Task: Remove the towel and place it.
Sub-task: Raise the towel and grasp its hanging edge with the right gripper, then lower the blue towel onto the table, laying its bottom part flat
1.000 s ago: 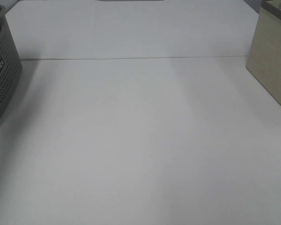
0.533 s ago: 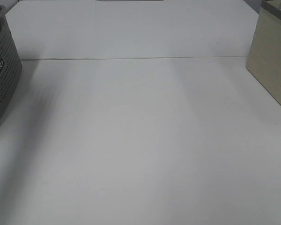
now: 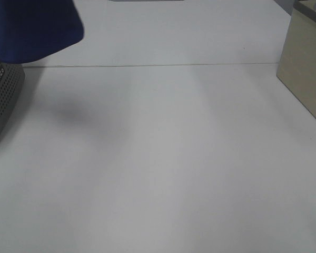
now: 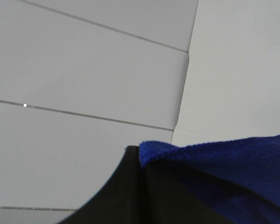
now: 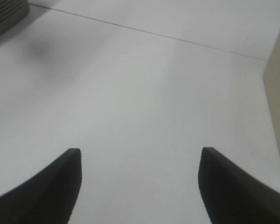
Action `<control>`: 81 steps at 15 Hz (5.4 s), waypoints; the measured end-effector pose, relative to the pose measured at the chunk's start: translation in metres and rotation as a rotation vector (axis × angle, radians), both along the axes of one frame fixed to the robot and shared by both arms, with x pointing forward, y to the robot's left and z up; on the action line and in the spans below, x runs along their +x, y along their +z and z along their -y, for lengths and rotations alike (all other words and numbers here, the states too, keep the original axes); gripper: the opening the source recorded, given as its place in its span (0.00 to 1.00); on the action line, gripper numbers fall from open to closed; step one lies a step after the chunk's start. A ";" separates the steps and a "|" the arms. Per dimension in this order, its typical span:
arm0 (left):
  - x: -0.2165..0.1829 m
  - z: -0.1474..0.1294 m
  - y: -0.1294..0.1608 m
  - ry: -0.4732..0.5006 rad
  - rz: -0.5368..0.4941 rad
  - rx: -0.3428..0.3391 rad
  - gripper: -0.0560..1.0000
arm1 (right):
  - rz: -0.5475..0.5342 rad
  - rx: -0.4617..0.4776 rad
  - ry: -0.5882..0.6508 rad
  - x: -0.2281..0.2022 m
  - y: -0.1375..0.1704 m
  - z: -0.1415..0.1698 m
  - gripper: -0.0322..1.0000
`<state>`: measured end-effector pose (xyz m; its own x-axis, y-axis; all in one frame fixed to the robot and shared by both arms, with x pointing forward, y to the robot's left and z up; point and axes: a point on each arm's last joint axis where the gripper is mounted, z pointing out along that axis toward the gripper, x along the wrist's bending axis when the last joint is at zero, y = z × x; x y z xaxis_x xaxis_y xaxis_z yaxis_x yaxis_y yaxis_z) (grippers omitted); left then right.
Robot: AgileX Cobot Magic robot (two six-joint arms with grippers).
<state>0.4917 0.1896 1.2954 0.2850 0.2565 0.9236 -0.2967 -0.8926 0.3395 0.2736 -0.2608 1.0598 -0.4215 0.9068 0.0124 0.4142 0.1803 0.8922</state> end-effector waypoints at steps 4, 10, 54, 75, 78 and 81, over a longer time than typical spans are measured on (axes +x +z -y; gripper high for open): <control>-0.002 0.041 -0.011 -0.130 -0.025 0.019 0.05 | 0.050 0.037 0.229 0.042 0.009 -0.013 0.71; -0.017 0.083 -0.019 -0.274 -0.036 0.028 0.05 | 0.125 0.262 0.518 0.142 -0.018 -0.025 0.71; 0.033 0.139 -0.049 -0.321 -0.008 -0.313 0.05 | -0.319 -0.157 0.324 0.269 0.084 -0.079 0.05; 0.078 0.086 -0.020 -0.155 0.436 -0.571 0.05 | 0.425 -0.167 0.054 0.289 0.217 -0.063 0.05; 0.111 0.084 -0.046 -0.103 0.496 -0.581 0.05 | 0.485 -0.148 0.008 0.319 0.204 -0.067 0.05; 0.141 0.070 -0.063 -0.051 0.543 -0.631 0.05 | 0.571 -0.116 -0.051 0.346 0.190 -0.071 0.05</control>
